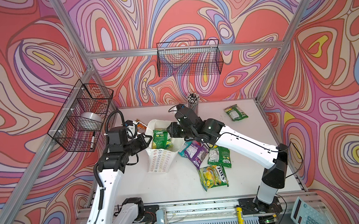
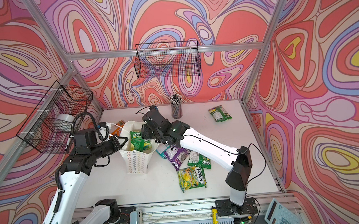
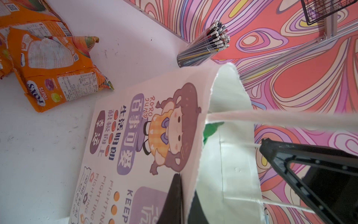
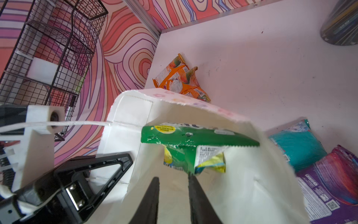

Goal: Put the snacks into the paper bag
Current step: 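Lower the green bag into the paper bag and open the right gripper, then move the right gripper to the green bag farthest from the robot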

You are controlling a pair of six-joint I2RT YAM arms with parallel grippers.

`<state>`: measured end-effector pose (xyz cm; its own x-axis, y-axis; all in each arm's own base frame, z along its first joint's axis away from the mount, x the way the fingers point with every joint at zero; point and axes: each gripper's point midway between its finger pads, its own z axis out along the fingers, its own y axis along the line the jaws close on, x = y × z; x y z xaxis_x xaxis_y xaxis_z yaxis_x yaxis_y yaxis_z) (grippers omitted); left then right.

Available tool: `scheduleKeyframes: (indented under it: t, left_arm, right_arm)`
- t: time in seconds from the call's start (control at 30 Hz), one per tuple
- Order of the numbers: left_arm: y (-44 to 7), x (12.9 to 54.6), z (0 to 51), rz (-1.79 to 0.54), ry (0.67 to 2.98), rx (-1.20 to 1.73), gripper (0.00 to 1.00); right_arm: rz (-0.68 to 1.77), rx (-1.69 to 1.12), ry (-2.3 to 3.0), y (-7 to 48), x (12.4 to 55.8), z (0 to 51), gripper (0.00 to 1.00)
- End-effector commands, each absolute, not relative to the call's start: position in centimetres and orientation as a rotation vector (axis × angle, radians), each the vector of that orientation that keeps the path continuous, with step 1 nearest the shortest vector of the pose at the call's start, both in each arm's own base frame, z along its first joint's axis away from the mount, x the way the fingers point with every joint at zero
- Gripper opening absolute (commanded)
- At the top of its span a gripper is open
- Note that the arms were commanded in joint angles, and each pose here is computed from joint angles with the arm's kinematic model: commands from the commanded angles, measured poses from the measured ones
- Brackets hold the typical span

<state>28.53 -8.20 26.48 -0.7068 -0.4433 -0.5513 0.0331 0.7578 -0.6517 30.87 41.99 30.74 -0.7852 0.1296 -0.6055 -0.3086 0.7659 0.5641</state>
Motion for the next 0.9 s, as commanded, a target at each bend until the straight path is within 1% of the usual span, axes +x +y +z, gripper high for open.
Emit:
scheduleKeyframes:
  t: [0.0,0.1,0.3,0.5,0.63,0.73,0.87]
  left_arm:
    - [-8.0,28.9,26.9,-0.841,2.194,-0.308,0.0]
    - [-7.8,29.0,26.7,-0.835,2.198,-0.317,0.0]
    - [-7.4,29.0,26.3,-0.801,2.211,-0.34,0.0]
    - [-6.4,29.2,25.1,-0.726,2.256,-0.386,0.0]
    - [-5.6,29.2,25.3,-0.662,2.256,-0.397,0.0]
    - [-4.7,29.0,25.5,-0.588,2.251,-0.404,0.0]
    - [-3.6,28.6,25.4,-0.466,2.267,-0.419,0.0]
  right_arm:
    - [0.942,-0.199,2.259,43.3,30.8,32.6,0.35]
    - [0.961,-0.254,2.222,43.7,30.6,34.0,0.43]
    - [0.928,-0.35,2.155,43.5,30.4,36.9,0.56]
    - [0.816,-0.439,2.072,41.6,30.4,40.4,0.76]
    - [0.668,-0.39,2.0,37.7,31.2,42.9,0.85]
    - [0.645,-0.308,1.985,33.9,32.6,43.8,0.86]
    - [0.578,-0.149,1.995,27.5,34.6,43.4,0.88]
